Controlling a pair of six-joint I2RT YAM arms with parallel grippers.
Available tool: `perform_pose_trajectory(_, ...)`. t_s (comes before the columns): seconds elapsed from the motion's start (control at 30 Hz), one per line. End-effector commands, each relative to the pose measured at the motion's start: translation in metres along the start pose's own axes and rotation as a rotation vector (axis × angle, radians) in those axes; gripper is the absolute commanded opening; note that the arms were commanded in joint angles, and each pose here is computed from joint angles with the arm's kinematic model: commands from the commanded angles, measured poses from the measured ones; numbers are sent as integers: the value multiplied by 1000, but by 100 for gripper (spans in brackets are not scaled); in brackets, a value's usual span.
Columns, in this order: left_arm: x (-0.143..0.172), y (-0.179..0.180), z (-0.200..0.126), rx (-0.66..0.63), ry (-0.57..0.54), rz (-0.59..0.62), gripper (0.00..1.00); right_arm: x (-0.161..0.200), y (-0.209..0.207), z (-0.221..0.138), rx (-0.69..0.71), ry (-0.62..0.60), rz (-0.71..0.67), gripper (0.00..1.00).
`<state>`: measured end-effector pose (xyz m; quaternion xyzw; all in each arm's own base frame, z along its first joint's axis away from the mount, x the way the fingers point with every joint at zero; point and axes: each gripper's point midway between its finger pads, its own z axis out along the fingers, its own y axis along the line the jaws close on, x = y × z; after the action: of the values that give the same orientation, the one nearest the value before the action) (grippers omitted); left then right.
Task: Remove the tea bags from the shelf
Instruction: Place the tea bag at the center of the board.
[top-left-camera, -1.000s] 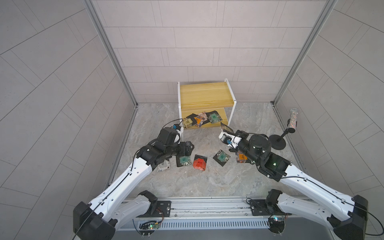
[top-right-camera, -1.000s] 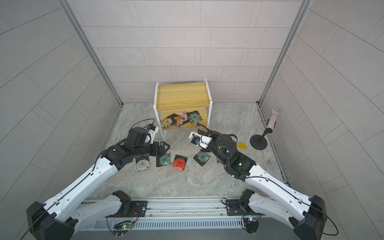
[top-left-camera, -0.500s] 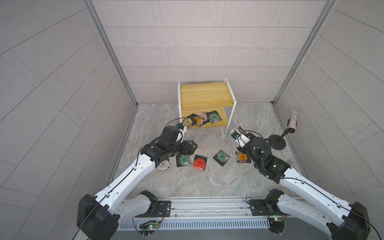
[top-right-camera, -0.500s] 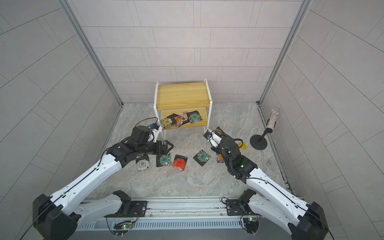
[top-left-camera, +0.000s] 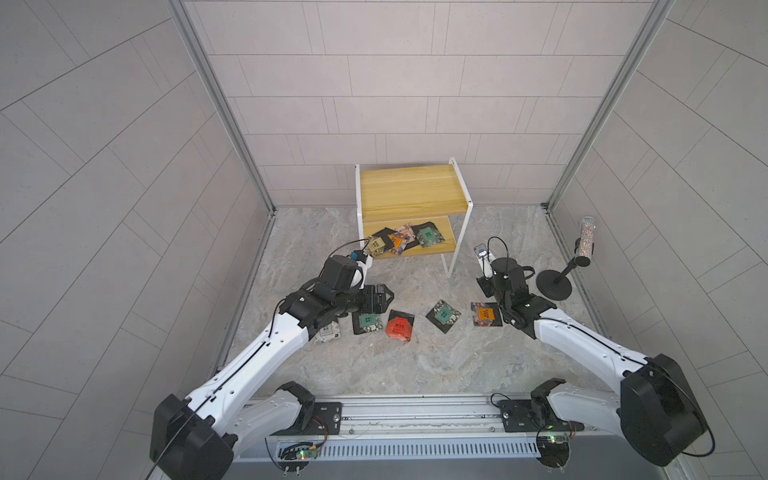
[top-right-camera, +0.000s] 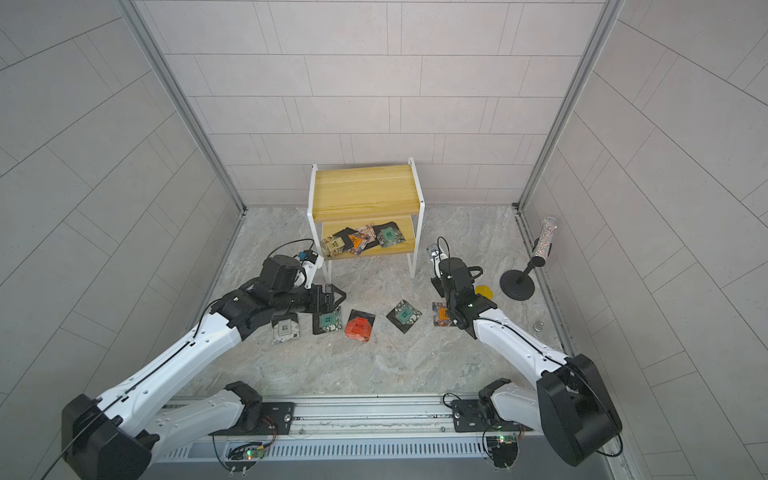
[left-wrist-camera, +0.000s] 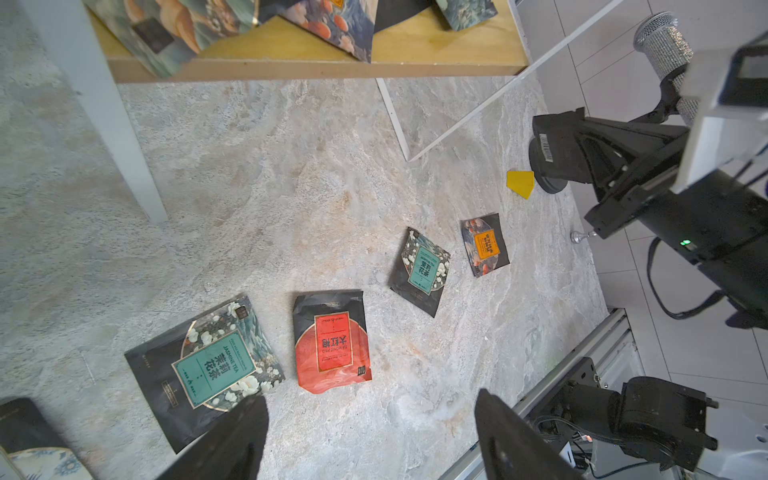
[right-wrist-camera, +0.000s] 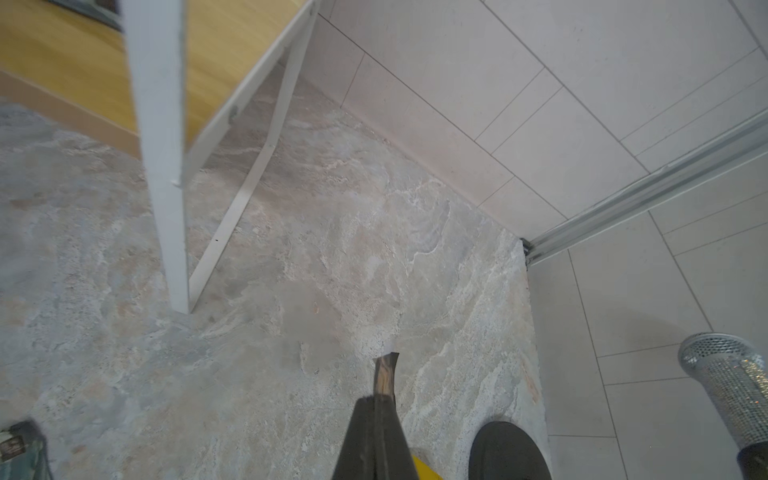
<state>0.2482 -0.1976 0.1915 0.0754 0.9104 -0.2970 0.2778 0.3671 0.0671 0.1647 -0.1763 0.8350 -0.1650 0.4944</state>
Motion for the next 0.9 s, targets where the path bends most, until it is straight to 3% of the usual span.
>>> perform_pose_trajectory(0.0, 4, 2, -4, -11, 1, 16, 86, -14, -11, 10, 13, -30, 134, 0)
perform_pose_trajectory(0.27, 5, 7, -8, -37, -5, 23, 86, 6, -11, 49, -17, 64, 268, 0)
perform_pose_trajectory(0.87, 11, 17, -18, -79, -37, 13, 86, 24, 22, 83, -138, 320, 329, 0)
